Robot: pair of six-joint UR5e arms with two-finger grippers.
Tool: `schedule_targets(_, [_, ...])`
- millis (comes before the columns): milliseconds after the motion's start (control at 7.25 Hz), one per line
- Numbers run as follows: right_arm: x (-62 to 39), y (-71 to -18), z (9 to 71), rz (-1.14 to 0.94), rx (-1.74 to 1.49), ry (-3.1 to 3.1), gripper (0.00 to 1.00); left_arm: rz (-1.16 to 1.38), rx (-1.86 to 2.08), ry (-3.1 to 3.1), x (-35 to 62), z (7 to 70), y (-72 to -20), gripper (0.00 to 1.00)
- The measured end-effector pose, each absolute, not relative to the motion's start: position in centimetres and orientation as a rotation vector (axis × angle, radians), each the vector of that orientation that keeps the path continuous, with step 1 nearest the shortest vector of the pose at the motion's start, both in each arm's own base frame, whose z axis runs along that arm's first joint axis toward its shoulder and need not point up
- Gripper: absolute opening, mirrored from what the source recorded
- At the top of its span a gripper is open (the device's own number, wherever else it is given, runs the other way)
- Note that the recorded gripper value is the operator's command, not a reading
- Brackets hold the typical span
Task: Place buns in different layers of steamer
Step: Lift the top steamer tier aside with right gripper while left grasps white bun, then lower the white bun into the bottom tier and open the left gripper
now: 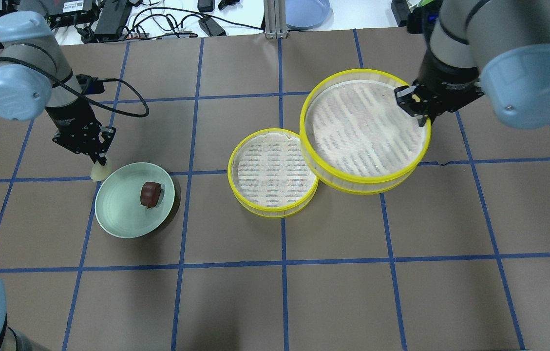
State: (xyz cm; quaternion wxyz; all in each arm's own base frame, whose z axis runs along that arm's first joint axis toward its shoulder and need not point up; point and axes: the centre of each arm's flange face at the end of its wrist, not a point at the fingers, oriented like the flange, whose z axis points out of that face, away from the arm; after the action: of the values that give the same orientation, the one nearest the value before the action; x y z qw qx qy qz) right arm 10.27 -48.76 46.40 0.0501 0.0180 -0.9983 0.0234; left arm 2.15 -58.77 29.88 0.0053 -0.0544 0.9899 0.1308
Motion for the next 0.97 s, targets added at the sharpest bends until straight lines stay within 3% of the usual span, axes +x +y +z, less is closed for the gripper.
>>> schedule_targets(414, [4.6,-47.1,48.7,0.054,0.092,-3.040,0.00,0.337,-0.505,3.227,-7.8,34.2,-58.7,0.00])
schedule_targets(966, [4.0,-46.5,49.0,0.045,0.095,-3.049,0.00,0.522,-0.720,3.435,-17.6,32.4,-57.9,0.00])
